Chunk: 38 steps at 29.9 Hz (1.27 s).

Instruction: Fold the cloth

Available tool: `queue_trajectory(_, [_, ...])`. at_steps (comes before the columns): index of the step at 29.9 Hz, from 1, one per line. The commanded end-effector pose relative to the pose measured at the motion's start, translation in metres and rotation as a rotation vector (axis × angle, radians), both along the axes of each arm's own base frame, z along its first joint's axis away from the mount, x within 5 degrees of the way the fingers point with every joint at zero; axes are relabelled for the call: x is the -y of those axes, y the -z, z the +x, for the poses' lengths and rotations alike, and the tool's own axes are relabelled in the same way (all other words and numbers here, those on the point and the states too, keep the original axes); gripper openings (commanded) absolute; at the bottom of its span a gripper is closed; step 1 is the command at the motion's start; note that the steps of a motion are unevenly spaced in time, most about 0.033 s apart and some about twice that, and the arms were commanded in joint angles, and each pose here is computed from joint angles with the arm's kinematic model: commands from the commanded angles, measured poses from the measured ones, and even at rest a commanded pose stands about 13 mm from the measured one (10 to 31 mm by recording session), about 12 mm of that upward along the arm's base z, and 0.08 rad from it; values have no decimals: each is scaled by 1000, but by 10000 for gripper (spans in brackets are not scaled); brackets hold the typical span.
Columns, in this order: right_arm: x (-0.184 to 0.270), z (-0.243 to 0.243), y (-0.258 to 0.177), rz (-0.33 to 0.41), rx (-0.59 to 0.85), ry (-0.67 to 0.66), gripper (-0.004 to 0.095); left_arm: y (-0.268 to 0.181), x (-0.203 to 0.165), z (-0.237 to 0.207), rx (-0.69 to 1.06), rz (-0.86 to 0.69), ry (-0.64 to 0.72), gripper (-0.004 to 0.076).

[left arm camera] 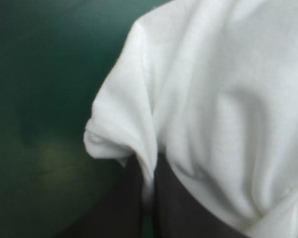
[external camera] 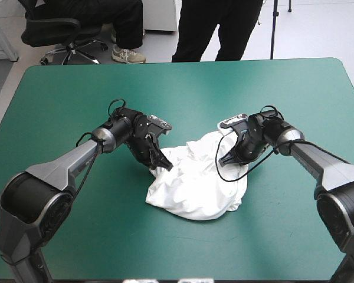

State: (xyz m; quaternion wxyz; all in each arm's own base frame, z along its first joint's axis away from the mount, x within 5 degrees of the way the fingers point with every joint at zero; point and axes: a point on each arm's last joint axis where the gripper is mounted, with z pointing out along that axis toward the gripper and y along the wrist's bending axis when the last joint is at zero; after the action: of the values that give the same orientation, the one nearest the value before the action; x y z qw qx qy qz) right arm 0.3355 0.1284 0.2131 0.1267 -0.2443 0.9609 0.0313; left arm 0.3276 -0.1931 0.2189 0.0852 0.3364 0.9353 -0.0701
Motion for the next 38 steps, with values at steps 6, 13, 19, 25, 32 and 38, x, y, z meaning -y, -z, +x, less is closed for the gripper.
queue_trajectory(6, [23, 3, -94, -7, 202, 15, -18, -114, -15, -17, 232, -66, -15, -17])
queue_trajectory(13, [39, -29, -203, 75, 466, 47, -17, -213, -45, -66, 478, -169, -32, -17])
queue_trajectory(19, [53, -67, -274, 129, 689, 80, -18, -278, -70, -109, 681, -282, -43, -17])
queue_trajectory(25, [66, -108, -322, 180, 857, 89, -18, -327, -93, -151, 852, -381, -52, -17])
queue_trajectory(32, [84, -168, -362, 245, 1032, 98, -17, -368, -120, -202, 1006, -492, -56, -17])
queue_trajectory(38, [96, -220, -374, 304, 1085, 91, -18, -372, -133, -239, 958, -539, -20, -17])
